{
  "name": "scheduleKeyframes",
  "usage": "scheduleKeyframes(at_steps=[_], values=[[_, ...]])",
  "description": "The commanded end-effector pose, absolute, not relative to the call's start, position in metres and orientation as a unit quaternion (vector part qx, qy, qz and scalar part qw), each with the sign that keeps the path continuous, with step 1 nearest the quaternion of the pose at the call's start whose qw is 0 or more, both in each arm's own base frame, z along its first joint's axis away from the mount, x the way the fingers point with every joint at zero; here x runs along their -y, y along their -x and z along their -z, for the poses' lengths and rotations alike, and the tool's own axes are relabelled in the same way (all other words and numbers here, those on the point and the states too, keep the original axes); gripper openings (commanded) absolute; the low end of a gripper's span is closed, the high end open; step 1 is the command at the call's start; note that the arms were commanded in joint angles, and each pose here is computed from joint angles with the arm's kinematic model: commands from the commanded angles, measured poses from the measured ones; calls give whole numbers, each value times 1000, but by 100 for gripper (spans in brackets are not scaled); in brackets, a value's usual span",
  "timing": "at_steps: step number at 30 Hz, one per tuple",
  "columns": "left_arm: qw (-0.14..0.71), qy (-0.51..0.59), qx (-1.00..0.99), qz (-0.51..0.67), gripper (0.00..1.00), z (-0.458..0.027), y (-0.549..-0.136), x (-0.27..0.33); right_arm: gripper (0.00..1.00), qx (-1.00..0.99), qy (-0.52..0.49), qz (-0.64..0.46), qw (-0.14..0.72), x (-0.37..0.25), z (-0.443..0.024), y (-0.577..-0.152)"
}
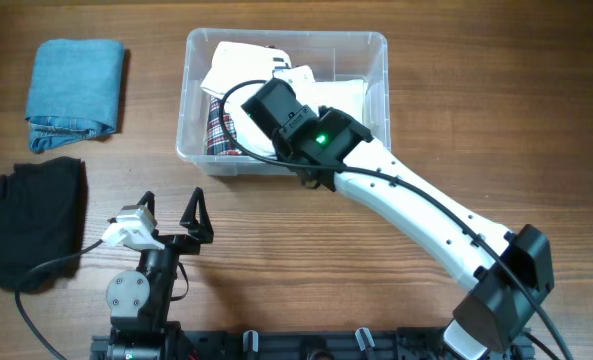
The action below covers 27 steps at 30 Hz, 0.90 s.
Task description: Pack container
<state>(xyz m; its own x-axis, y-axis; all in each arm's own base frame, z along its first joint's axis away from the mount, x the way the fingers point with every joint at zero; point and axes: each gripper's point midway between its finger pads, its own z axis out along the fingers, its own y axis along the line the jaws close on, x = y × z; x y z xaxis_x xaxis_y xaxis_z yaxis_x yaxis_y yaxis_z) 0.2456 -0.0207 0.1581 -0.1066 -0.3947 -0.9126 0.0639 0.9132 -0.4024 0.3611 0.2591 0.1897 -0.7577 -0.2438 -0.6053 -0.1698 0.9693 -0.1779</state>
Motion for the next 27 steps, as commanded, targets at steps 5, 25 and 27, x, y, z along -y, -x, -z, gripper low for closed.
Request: scheduleKeyframes(at_steps=[5, 25, 27], values=[[659, 118, -723, 171, 100, -157, -246, 19, 4, -925, 87, 83, 361, -220, -201, -409], [659, 118, -723, 171, 100, -157, -246, 19, 4, -956, 197, -170, 140, -271, -116, -374], [659, 118, -723, 171, 100, -157, -246, 19, 4, -952, 206, -181, 135, -280, -117, -368]])
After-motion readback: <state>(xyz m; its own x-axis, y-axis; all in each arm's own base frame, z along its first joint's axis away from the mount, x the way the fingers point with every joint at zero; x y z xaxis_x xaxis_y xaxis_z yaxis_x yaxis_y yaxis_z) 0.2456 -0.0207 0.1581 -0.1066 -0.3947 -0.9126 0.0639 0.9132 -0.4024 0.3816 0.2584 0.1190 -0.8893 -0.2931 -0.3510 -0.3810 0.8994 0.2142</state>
